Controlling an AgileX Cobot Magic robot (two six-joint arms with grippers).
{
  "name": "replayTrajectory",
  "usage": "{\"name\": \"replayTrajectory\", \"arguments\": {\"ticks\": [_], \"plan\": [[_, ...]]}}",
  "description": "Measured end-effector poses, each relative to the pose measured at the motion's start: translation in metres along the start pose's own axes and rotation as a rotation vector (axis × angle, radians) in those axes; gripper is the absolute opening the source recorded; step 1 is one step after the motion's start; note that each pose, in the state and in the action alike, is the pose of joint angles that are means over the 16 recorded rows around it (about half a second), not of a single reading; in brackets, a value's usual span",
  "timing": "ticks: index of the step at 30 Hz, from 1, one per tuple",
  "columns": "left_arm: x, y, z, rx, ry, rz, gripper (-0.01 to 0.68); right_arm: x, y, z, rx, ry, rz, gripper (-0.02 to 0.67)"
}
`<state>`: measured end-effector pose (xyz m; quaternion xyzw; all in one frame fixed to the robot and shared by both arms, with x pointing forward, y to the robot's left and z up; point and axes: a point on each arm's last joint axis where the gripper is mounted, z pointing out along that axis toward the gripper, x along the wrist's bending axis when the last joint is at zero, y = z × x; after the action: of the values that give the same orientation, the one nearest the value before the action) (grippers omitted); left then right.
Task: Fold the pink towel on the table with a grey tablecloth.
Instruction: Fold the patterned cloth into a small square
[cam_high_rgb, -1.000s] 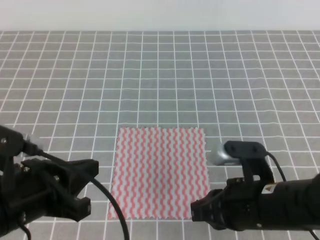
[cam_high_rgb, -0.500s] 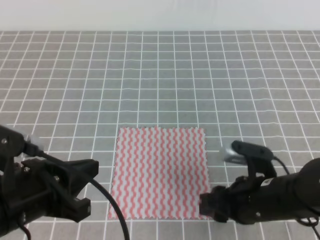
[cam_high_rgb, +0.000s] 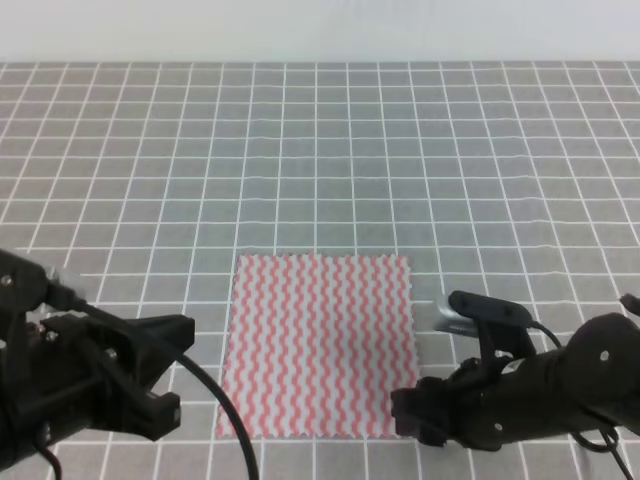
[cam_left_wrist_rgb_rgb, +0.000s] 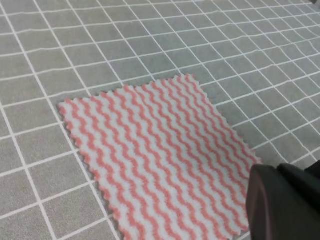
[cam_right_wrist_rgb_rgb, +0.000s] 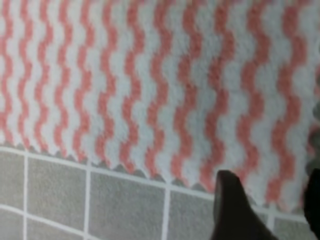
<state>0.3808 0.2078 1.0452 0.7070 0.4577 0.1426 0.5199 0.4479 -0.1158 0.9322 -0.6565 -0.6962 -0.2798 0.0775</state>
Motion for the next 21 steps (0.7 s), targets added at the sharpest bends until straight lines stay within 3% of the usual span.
{"name": "replayTrajectory", "arguments": {"ticks": [12, 21], "plan": [[-0.0009, -0.0008, 0.0000, 0.009, -0.010, 0.002, -0.001, 0.0006, 0.0042, 0.0091, 0.020, -0.011, -0.011, 0.267], [-0.0012, -0.0011, 0.0000, 0.012, -0.014, 0.005, -0.001, -0.0001, 0.0046, 0.0101, 0.020, -0.015, -0.013, 0.143]]}}
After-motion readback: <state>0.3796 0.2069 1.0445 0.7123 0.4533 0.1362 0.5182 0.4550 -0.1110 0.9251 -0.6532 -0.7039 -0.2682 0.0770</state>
